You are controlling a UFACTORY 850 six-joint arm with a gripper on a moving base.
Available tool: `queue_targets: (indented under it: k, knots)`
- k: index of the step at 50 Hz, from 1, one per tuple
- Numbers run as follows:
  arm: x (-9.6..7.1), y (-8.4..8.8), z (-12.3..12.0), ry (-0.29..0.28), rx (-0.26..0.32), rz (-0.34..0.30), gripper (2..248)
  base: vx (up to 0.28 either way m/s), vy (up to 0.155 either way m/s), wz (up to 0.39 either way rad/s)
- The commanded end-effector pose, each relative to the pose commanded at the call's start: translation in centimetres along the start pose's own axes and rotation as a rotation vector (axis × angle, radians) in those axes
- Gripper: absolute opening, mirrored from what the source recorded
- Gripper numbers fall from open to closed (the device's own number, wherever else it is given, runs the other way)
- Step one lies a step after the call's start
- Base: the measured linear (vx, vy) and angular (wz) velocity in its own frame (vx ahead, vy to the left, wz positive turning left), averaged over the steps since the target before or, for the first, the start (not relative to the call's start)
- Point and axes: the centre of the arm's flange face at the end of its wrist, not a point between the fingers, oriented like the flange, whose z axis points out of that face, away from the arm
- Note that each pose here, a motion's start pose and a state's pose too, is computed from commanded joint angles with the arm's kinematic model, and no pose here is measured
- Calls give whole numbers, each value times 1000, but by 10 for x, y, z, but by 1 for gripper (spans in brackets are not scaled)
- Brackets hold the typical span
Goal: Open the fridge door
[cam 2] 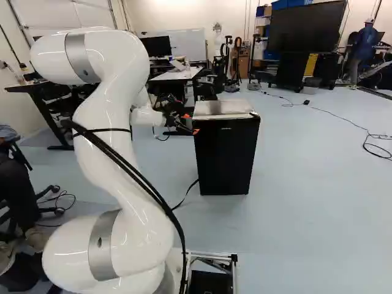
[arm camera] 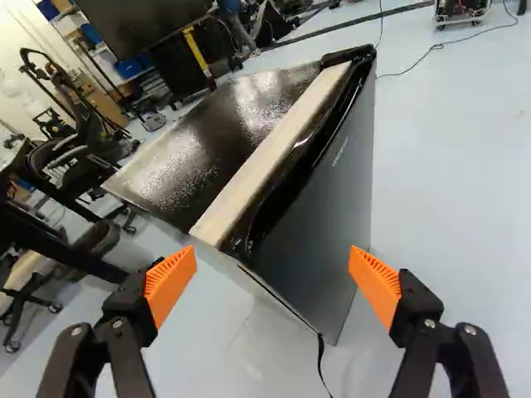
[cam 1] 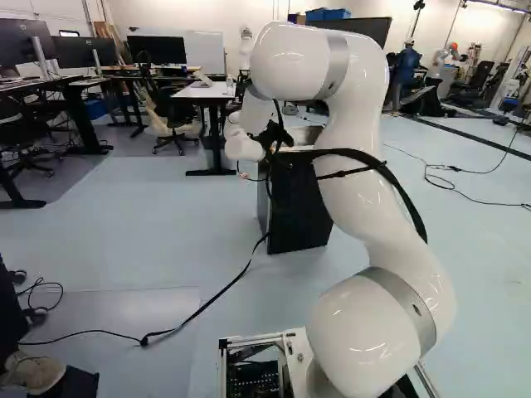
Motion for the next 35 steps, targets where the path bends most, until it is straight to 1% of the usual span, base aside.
queue_targets:
  k: [10,14,21,35]
  knots:
    - [0,0,0,0,0,-105,247,0,0,0]
    - [0,0,0,0,0,-130,247,0,0,0]
    - [0,0,0,0,0,-143,247,0,0,0]
    - [0,0,-1,0,1,-147,247,0,0,0]
